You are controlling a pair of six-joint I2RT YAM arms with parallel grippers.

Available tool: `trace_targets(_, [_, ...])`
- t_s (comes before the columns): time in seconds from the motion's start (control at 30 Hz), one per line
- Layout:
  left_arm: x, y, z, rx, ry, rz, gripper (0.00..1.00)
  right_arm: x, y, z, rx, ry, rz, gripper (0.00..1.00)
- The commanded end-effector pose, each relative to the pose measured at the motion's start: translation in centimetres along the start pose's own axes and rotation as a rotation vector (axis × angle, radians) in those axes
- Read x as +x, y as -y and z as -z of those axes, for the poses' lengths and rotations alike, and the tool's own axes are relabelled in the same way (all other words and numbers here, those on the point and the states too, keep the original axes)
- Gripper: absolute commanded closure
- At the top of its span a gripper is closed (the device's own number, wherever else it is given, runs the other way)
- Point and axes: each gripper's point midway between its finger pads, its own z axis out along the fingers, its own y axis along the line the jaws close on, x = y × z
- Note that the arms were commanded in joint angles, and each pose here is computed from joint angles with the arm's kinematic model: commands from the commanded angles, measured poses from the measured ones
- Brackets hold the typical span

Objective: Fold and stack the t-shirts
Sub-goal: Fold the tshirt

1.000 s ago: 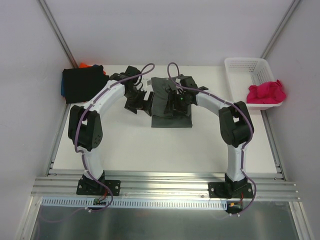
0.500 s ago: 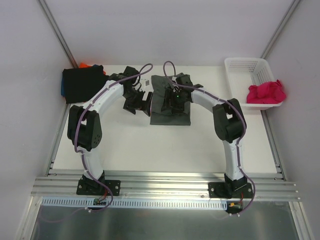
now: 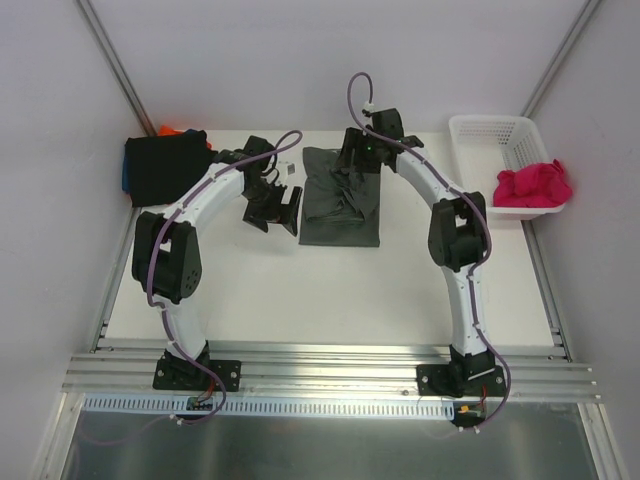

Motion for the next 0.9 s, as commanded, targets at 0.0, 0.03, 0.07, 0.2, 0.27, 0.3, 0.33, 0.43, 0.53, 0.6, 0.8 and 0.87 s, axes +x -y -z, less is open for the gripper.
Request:
trace_targets(0.0, [0.2,0.1,1.7,-0.009,0.035,-0.001,0.1,-2.8,0.8,0.2,0.026,0.077,0.049,0.29])
trace_targets(0.03, [0.2,0.0,1.6,-0.009,0.033,-0.002,0.1,-2.9,0.6,0.6,0.023,0.079,0.049,0.29])
trace_targets(0.07, [0.2,0.1,1.7,-0.009,0.035,-0.004,0.1,-2.6,0.4,0.9,0.015,0.07,0.044,0.28])
trace_targets(0.2, [-0.4,0.1,1.8,-0.011,0.046,-0.008,0.1,-0.2,-1.5,3.2,-0.051,0.004,-0.01,0.28])
trace_targets(0.27, [-0.6,0.2,1.6,-0.01,0.044,-0.011,0.1,1.7,-1.7,4.6,-0.051,-0.033,-0.042,0.29])
trace_targets(0.3, [-0.9,0.3,1.7,-0.011,0.049,-0.012,0.1,2.5,-1.8,5.2,-0.056,-0.054,-0.052,0.29])
trace_targets(0.33, [-1.0,0.3,1.6,-0.008,0.049,-0.013,0.1,3.2,-1.8,5.6,-0.057,-0.07,-0.06,0.3])
trace_targets(0.43, [-1.4,0.6,1.4,0.004,0.048,-0.013,0.1,6.5,-1.2,7.7,-0.046,-0.137,-0.1,0.36])
trace_targets(0.53, [-1.5,0.7,0.9,0.017,0.036,-0.005,0.11,9.1,-0.4,9.1,-0.039,-0.182,-0.142,0.39])
trace_targets(0.6, [-1.8,0.7,0.6,0.022,0.034,-0.003,0.14,10.1,0.2,9.4,-0.039,-0.19,-0.155,0.4])
trace_targets(0.8, [-4.8,0.5,-1.8,0.05,0.031,-0.003,0.37,9.9,1.2,9.4,-0.025,-0.184,-0.142,0.42])
trace_targets(0.87, [-6.5,0.4,-3.2,0.068,0.035,-0.013,0.55,9.5,1.4,9.1,-0.018,-0.182,-0.136,0.42])
